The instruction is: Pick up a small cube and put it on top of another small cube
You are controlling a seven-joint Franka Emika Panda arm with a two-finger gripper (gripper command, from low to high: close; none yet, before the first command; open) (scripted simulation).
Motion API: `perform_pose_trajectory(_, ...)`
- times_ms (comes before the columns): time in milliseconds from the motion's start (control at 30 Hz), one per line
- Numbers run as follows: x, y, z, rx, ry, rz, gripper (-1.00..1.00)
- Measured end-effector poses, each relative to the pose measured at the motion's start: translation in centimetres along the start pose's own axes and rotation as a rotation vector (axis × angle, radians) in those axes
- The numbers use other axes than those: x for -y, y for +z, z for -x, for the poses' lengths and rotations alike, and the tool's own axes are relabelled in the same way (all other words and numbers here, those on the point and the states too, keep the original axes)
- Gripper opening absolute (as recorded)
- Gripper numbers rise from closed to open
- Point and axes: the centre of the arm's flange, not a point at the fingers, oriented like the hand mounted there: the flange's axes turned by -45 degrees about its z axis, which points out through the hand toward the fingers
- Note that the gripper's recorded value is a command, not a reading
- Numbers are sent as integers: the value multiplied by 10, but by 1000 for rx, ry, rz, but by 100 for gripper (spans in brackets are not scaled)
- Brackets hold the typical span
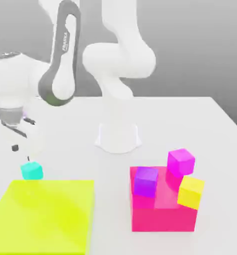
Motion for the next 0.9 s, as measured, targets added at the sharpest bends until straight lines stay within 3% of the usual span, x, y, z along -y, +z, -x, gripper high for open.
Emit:
perform_pose_trajectory(433, 9, 61, 3, 8, -27, 3, 0)
perform_pose_trajectory(467, 10, 64, 4, 10, -26, 1, -100)
perform_pose_trajectory(900, 6, 36, -3, 0, -31, 9, -100)
